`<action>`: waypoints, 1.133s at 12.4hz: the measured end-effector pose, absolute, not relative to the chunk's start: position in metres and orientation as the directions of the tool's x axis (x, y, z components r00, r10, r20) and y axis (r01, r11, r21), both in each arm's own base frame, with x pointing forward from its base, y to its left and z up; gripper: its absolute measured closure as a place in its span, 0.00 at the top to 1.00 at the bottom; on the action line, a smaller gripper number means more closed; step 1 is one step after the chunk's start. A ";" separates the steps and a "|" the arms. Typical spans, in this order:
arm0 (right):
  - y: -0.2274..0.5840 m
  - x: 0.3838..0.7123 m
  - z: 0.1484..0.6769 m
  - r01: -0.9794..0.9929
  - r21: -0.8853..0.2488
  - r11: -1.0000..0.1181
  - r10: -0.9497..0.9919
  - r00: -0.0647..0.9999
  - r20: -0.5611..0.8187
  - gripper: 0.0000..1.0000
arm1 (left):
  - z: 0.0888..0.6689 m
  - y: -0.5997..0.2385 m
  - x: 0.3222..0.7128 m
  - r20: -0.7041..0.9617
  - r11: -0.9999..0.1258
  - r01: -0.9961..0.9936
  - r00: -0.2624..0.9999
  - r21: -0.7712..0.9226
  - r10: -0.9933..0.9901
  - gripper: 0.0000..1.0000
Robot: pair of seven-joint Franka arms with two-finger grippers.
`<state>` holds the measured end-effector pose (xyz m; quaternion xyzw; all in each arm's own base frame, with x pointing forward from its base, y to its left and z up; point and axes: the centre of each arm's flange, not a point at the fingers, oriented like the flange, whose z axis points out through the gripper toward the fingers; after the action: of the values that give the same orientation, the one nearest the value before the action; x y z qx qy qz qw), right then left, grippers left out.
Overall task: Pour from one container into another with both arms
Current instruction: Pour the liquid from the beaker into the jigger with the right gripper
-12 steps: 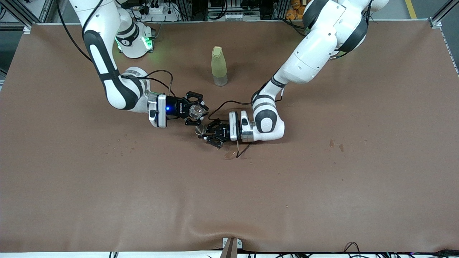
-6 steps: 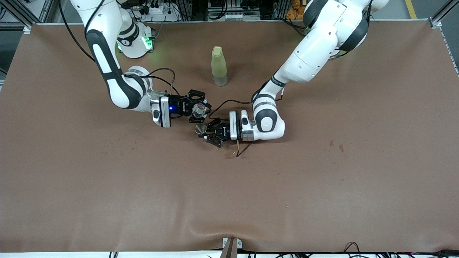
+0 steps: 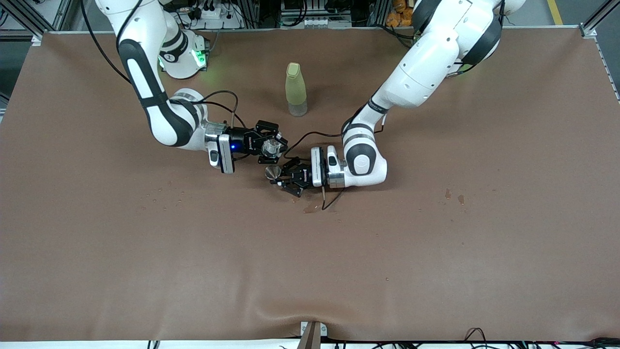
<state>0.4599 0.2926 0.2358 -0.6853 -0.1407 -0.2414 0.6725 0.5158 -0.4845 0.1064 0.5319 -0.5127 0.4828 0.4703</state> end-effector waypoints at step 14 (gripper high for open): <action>0.299 0.456 0.236 0.248 -0.969 -0.008 -0.132 0.960 0.247 0.17 | 0.114 -0.477 0.505 0.993 -0.028 -0.999 0.041 0.038 -0.109 0.21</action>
<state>0.4561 0.2985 0.2362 -0.6968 -0.0417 -0.1350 0.7032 0.5049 -0.4771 0.1137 0.5428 -0.5104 0.4681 0.4751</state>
